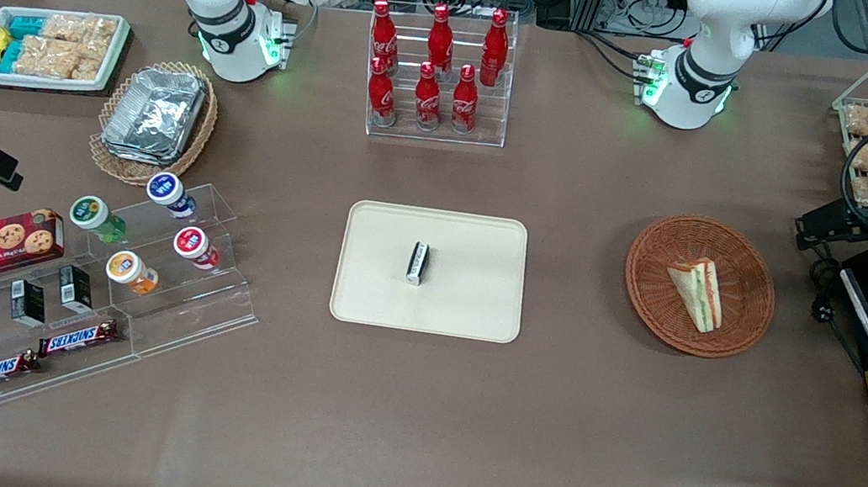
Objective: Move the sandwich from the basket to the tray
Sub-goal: 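Move the left gripper over the wrapped sandwich in the wicker basket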
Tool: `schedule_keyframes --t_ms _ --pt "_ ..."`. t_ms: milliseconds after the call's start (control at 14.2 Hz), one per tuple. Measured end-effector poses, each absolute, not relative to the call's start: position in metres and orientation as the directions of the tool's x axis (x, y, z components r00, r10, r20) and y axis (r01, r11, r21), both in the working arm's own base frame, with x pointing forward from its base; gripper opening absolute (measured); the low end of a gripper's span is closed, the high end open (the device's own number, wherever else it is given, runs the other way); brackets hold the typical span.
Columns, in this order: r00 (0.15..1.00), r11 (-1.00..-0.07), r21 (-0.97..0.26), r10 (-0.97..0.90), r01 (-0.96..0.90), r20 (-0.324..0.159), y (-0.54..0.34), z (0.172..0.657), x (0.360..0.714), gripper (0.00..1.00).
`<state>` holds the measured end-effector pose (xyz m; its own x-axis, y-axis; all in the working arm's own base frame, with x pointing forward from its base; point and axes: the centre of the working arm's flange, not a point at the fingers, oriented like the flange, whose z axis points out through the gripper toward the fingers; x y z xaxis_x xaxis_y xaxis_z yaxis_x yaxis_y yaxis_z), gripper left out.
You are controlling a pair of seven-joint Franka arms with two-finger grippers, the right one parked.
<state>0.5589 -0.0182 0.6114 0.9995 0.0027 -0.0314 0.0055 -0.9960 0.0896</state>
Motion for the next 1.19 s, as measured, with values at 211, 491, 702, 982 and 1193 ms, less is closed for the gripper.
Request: schedule_keyframes --t_ms 211,491,702,982,1193 --pt "0.999 -0.996 0.085 0.002 0.006 -0.038 -0.018 0.608 0.56 1.0" --pt "0.996 -0.996 0.069 0.053 0.058 -0.077 -0.016 0.594 0.559 1.0" --pt "0.955 -0.961 0.016 0.272 0.276 -0.114 -0.014 0.571 0.558 1.0" --pt "0.884 -0.884 -0.038 0.466 0.465 -0.043 -0.011 0.51 0.554 1.0" --pt "0.862 -0.862 -0.038 0.506 0.506 -0.006 -0.016 0.461 0.528 1.0"
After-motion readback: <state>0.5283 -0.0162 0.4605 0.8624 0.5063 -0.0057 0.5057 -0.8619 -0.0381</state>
